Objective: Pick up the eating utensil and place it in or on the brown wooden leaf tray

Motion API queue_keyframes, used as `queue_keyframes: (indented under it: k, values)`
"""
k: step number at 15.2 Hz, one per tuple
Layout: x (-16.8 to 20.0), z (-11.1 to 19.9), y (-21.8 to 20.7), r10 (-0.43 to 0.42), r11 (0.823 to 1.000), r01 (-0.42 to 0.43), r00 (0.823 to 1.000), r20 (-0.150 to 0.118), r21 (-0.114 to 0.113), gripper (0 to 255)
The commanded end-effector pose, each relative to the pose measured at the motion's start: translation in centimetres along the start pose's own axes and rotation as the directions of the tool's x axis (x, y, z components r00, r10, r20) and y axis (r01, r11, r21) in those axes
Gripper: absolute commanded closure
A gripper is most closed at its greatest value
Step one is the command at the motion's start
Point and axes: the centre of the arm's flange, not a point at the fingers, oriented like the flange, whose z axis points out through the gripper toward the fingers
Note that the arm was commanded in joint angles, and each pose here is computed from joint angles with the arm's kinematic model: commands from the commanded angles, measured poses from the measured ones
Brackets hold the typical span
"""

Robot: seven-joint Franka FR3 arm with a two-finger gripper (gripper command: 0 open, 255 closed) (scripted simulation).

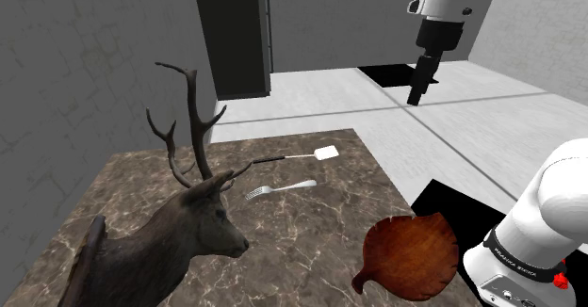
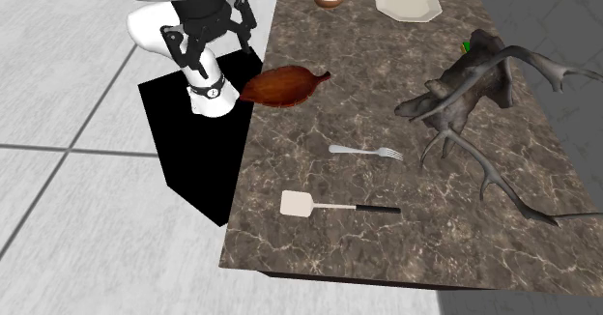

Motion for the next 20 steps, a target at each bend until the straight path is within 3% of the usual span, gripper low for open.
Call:
queue_keyframes:
  k: [1,5,10,15,20]
  values:
    - [0.0,0.0,0.0,0.0,1.0,0.0,1.0,0.0,0.0,0]
    - [4.7,2.9,-1.1,-0.097,0.995,0.097,0.995,0.027,0.014,0]
    - [10.2,6.7,-3.1,-0.217,0.976,0.215,0.974,0.059,0.036,0]
    - [15.3,10.7,-5.9,-0.334,0.942,0.33,0.938,0.089,0.061,0]
    - [19.8,14.8,-9.3,-0.447,0.894,0.439,0.887,0.114,0.09,0]
